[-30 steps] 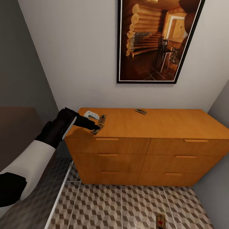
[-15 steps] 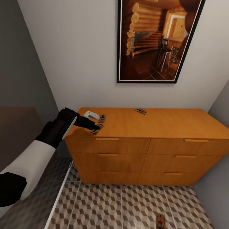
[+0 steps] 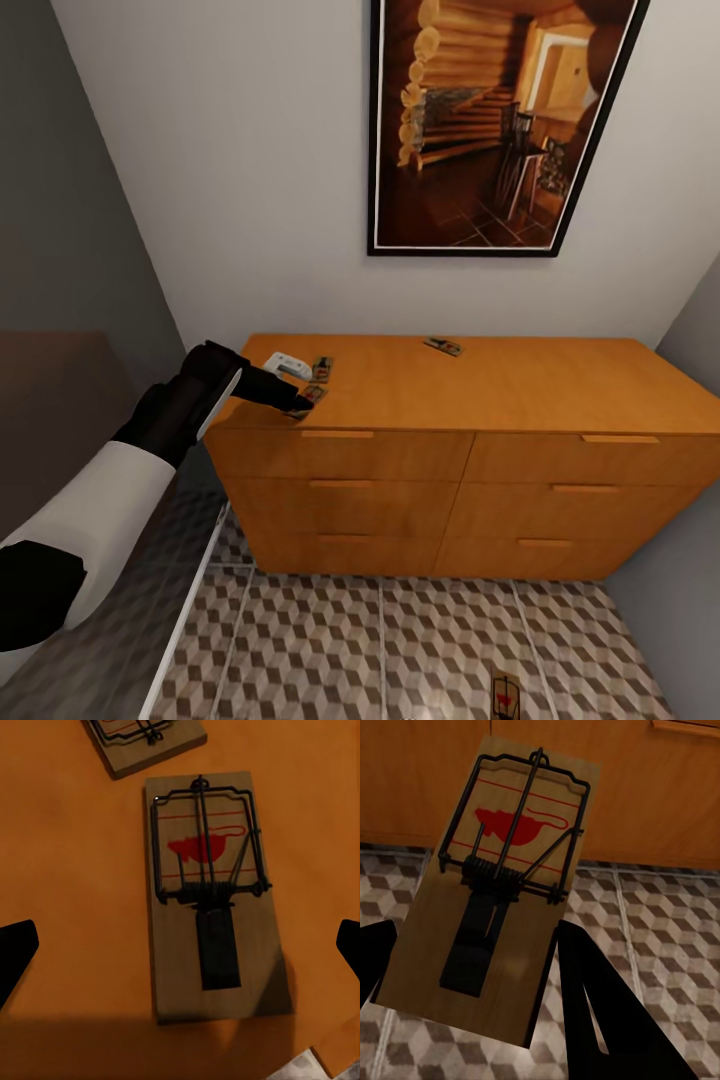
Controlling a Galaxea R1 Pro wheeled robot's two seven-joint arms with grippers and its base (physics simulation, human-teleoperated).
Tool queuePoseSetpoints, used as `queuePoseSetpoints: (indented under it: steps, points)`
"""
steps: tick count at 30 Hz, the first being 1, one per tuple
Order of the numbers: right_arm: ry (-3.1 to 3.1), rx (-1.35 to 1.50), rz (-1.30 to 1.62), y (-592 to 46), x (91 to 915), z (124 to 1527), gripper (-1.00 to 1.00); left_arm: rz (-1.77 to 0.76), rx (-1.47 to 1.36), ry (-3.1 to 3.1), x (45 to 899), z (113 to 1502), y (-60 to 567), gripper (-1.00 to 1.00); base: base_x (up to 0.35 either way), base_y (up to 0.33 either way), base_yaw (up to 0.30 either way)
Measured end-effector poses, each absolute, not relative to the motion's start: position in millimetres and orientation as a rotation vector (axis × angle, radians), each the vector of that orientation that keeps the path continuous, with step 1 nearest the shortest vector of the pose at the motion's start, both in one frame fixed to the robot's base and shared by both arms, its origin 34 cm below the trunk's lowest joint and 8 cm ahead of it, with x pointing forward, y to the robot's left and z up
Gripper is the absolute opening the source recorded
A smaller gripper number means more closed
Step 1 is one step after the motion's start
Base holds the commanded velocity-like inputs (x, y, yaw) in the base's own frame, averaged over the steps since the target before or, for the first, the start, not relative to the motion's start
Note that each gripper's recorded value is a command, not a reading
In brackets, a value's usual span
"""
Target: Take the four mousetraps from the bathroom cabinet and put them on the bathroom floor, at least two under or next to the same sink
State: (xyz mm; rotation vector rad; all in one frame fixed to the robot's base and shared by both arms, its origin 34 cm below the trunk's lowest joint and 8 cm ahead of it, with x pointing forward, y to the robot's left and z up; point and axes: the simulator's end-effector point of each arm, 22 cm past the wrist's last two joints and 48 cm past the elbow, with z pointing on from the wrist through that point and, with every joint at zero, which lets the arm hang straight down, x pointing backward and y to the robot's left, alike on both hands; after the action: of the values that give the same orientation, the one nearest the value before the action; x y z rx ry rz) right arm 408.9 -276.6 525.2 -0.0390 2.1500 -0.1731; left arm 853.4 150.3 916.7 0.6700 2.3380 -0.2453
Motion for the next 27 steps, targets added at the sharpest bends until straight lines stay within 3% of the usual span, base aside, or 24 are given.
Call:
queuePoseSetpoints:
  steps: [27]
  points:
    - [2.172,-0.041,-0.173,-277,402,519,-1.0,-0.255,0.667,2.372,855,896,152,1.0,0.0,0.0,0.0]
